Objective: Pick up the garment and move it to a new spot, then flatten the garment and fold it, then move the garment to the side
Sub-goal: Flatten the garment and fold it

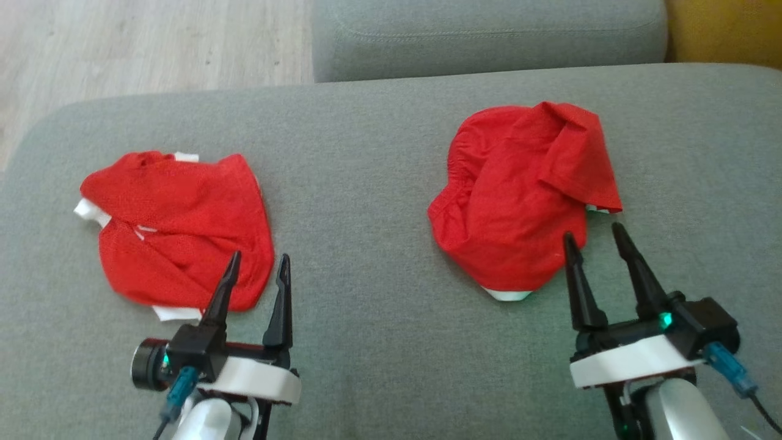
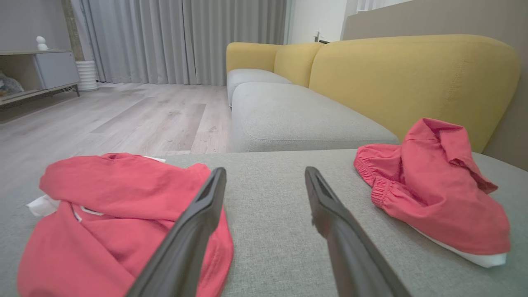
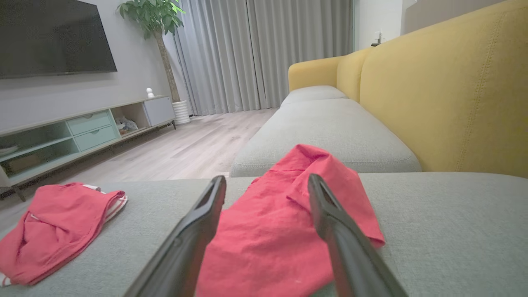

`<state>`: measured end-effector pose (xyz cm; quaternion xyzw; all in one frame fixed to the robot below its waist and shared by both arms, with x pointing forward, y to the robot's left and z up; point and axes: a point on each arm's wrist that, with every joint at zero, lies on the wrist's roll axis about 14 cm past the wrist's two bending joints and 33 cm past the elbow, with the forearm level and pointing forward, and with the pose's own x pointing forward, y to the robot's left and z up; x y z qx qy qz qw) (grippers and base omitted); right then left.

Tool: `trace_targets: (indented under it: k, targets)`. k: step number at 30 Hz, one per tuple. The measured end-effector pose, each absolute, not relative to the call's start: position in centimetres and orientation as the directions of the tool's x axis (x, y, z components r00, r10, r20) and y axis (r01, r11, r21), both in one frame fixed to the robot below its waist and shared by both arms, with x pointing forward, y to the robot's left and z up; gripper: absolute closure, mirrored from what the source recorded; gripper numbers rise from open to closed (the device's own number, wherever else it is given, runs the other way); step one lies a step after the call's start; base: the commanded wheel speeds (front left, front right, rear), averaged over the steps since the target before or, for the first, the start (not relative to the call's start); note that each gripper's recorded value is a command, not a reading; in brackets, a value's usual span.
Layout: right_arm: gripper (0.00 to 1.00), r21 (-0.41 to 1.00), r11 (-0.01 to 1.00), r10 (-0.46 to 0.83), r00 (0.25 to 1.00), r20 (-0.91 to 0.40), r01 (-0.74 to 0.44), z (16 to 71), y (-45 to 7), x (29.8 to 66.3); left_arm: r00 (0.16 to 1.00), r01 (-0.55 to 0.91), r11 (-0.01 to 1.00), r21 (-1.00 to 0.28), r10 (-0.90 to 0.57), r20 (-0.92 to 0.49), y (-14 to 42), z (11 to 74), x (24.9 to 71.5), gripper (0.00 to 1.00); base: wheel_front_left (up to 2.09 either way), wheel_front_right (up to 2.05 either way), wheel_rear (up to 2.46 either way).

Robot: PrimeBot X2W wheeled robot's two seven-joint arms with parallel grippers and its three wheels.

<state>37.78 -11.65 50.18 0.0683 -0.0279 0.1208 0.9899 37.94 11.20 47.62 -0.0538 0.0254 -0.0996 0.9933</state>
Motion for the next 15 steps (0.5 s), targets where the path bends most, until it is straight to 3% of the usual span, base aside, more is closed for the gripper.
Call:
trace_targets:
  k: [9, 15]
  targets:
    - [0.00, 0.135, 0.976, 0.188, 0.975, -0.120, -0.172, 44.1, -13.4, 38.9, 0.981, 0.171, 0.977, -0.124, -0.181, -0.067, 11.7, 46.6, 38.4, 0.00, 0.00, 0.00, 0.00]
    - [0.00, 0.182, 0.978, 0.153, 0.943, -0.295, -0.102, 39.8, -14.2, 41.8, 0.981, 0.166, 0.979, -0.120, -0.176, -0.079, 12.0, 46.1, 39.4, 0.00, 0.00, 0.00, 0.00]
